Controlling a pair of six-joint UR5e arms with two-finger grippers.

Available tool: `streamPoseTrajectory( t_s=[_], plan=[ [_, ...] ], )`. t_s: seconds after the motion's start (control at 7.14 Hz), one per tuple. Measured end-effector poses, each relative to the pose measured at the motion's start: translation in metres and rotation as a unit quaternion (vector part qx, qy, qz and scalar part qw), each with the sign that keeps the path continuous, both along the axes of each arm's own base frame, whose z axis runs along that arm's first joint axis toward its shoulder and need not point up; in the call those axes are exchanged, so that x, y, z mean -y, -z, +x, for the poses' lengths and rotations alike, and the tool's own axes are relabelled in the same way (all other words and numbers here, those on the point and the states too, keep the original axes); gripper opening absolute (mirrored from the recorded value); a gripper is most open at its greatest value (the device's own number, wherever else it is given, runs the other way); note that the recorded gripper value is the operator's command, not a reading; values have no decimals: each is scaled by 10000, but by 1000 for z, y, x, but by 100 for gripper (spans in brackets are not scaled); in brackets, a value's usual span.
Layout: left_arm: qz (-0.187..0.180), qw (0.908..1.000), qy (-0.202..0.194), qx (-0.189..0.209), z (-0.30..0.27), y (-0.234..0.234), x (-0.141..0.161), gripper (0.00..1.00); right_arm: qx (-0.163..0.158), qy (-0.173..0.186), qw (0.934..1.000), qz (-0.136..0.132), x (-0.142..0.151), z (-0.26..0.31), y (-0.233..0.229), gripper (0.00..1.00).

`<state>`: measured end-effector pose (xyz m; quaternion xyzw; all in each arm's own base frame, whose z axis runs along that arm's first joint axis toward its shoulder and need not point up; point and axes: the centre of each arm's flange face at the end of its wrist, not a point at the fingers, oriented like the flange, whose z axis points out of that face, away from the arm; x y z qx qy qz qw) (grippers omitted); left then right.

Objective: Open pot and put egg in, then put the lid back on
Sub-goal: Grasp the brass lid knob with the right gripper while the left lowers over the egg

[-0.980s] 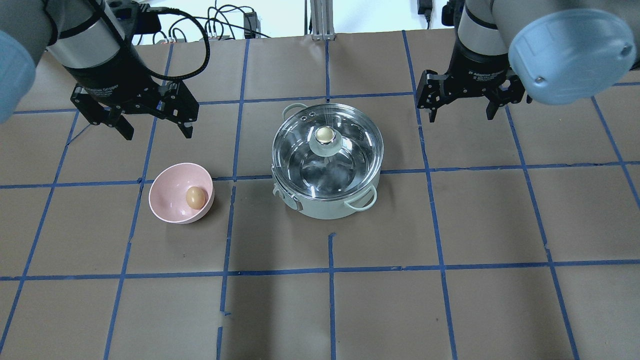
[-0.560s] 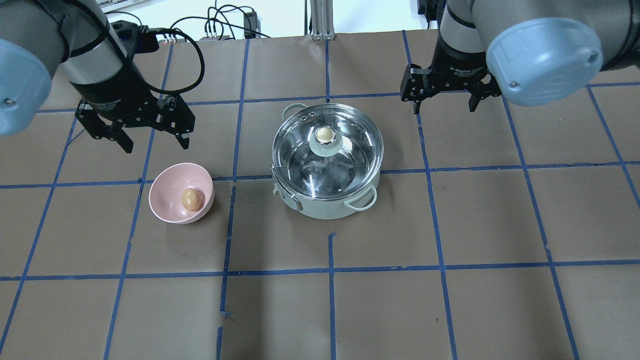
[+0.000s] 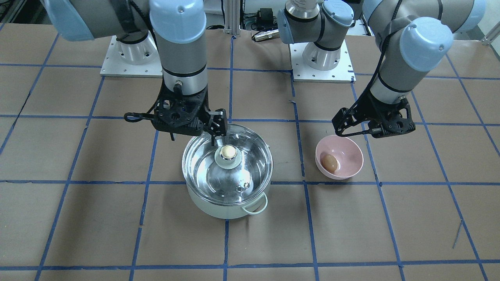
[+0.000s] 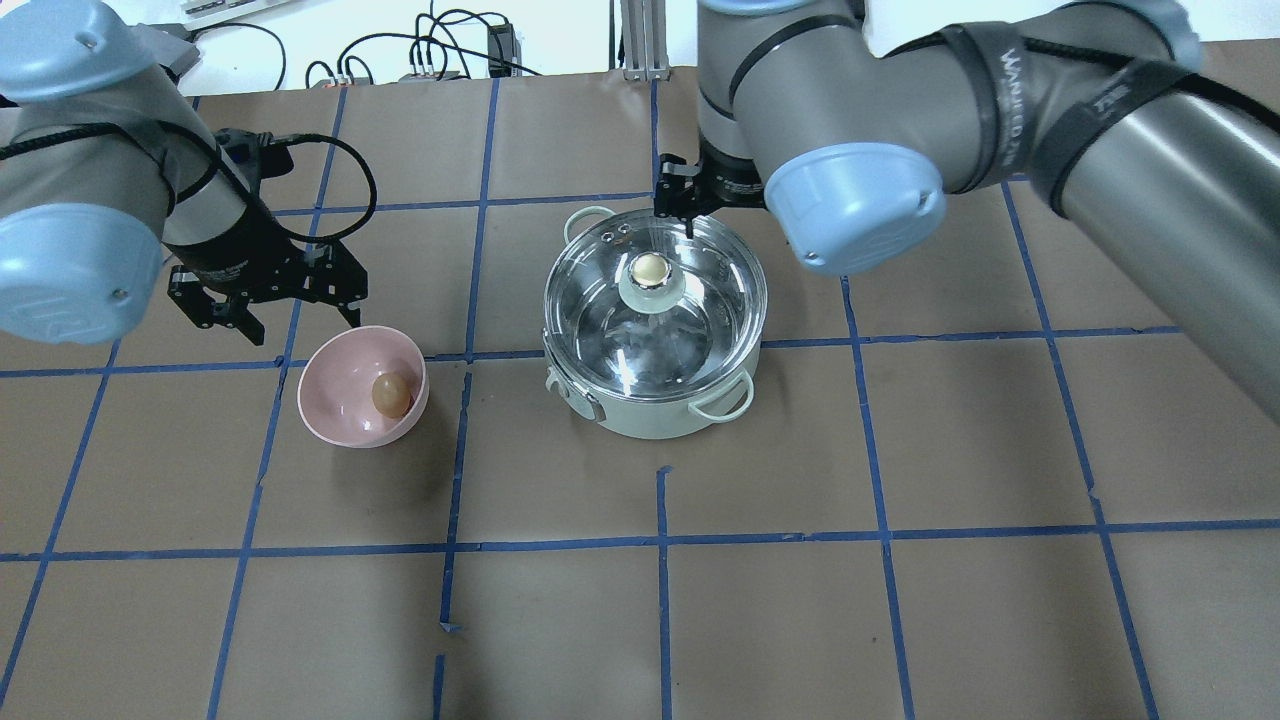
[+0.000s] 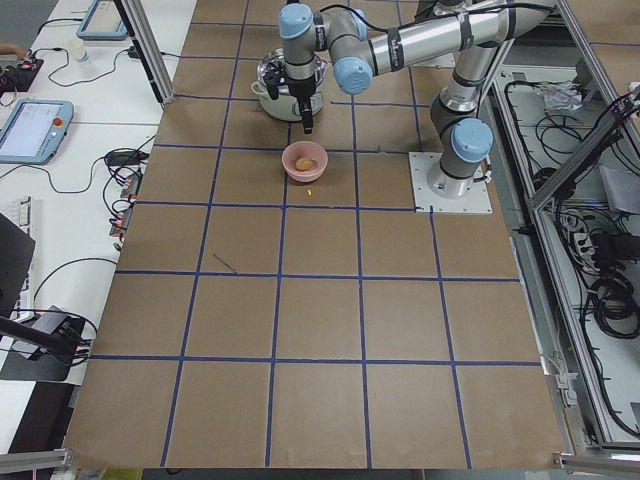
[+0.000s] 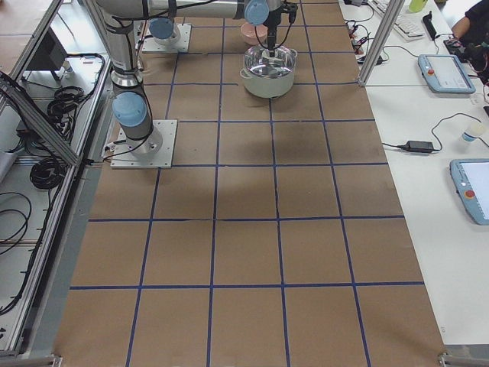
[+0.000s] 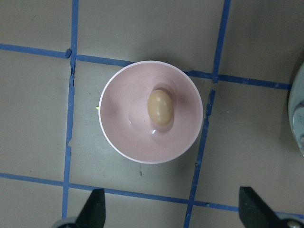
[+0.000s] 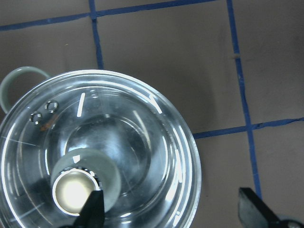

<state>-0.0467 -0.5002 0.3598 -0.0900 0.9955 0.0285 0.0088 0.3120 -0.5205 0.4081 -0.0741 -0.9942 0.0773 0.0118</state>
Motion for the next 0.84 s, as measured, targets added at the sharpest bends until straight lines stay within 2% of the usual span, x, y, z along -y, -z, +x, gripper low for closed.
streamPoseTrajectory(
  t_s=[0.28,0.56,0.84],
  plan=[
    [-74,9999,-85,15,7,41,2,100,104,179,9998,-74,-2,31,10,100],
    [-119,9999,-121,17,13,73,-5,99,180,100,9998,-78,-1,52,28,99],
    [-52,9998,-171,-26,19,88,-4,99,168,-23,9999,-17,-3,61,40,89]
  ],
)
